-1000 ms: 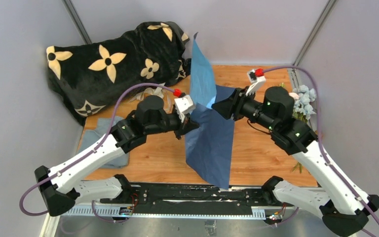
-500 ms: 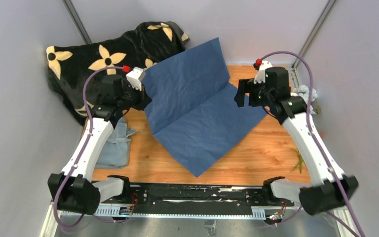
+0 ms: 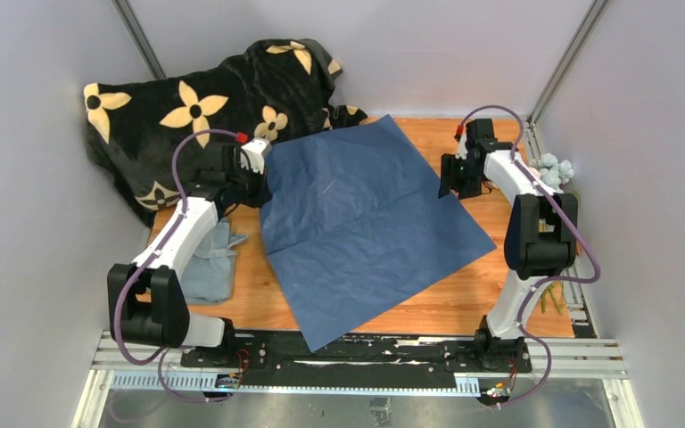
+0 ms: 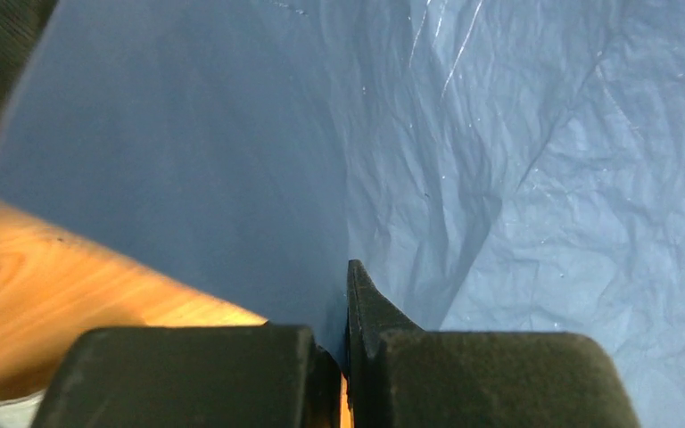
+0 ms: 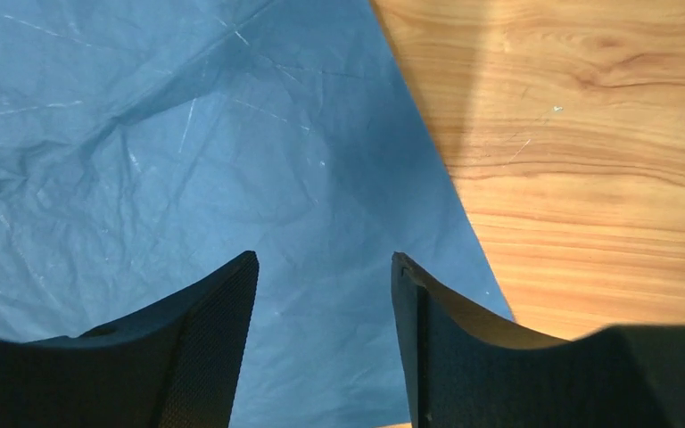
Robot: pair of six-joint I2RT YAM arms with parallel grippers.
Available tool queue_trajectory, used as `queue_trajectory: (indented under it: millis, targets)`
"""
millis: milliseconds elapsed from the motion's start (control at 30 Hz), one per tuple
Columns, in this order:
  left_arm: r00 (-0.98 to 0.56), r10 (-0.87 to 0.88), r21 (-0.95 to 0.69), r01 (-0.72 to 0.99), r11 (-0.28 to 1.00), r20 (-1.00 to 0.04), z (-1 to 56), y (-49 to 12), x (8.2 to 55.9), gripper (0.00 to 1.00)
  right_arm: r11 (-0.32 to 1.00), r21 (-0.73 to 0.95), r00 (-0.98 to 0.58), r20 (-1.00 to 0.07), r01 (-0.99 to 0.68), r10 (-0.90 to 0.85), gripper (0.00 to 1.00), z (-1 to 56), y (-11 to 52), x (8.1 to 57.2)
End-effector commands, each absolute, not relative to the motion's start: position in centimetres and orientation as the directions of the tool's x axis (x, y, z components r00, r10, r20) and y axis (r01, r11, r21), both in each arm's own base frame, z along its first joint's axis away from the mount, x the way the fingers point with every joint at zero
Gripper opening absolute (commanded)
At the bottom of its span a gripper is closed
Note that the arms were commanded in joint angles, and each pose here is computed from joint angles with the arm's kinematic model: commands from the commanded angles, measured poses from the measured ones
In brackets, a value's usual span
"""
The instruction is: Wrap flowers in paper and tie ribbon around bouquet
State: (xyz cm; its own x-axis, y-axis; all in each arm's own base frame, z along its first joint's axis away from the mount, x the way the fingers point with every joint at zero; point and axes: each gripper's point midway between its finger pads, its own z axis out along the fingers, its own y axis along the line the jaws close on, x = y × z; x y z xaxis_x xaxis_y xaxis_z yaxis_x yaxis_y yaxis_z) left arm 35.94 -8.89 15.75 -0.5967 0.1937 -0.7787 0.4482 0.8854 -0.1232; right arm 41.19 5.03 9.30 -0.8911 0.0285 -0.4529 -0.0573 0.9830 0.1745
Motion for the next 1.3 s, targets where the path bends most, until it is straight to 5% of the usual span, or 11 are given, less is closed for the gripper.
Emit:
queue_trajectory:
  millis: [0,333,467,533,567,600,700,833,967,1067,1267]
  targets:
    - [-0.647,0.117,-0.198,0.393,0.898,-0.753,13.2,-9.1,36.5,0.0,0.991,0.133,-0.925,-0.376,0.008,0.058,0.6,7.1,4.1,39.5]
    - [-0.734,-0.026,-0.429,0.368,0.825,-0.679,10.9,-14.6,35.7,0.0,0.988,-0.081,-0.902,-0.425,0.128,0.082,0.55,8.9,-0.4,38.4]
    - [-0.734,-0.063,-0.447,0.339,0.828,-0.676,10.9,-14.8,36.4,0.08,0.973,-0.134,-0.878,-0.467,0.19,0.107,0.5,10.6,-2.7,38.2]
    - [-0.724,-0.029,-0.406,0.352,0.843,-0.689,11.0,-14.2,36.4,0.32,0.957,-0.141,-0.867,-0.472,0.252,0.159,0.48,10.7,-4.9,37.5]
    - [-0.723,-0.006,-0.382,0.357,0.852,-0.691,11.0,-13.8,36.3,0.6,0.95,-0.141,-0.859,-0.478,0.279,0.181,0.47,11.0,-5.8,37.2]
    - [-0.721,0.014,-0.357,0.359,0.862,-0.693,11.2,-13.4,36.2,0.77,0.941,-0.15,-0.854,-0.481,0.304,0.199,0.46,11.1,-6.7,36.8]
    - [-0.721,0.105,-0.212,0.335,0.918,-0.685,11.9,-10.5,35.8,0.97,0.9,-0.214,-0.839,-0.49,0.379,0.236,0.45,11.2,-9.8,35.4]
    - [-0.668,0.355,0.137,0.357,0.924,-0.654,16.4,-4.9,36.4,1.0,0.858,-0.235,-0.824,-0.475,0.456,0.308,0.43,10.7,-13.0,33.7]
    - [-0.673,0.537,0.342,0.414,0.843,-0.508,19.3,-1.1,35.5,1.0,0.825,-0.262,-0.816,-0.459,0.501,0.35,0.42,9.9,-15.3,32.1]
    - [-0.679,0.566,0.308,0.475,0.824,-0.467,19.1,-1.4,34.0,1.0,0.795,-0.319,-0.827,-0.428,0.515,0.364,0.44,8.9,-16.7,31.1]
    - [-0.666,0.503,0.073,0.562,0.824,-0.551,17.6,-5.9,31.8,1.0,0.764,-0.352,-0.828,-0.381,0.541,0.411,0.5,6.9,-18.2,29.7]
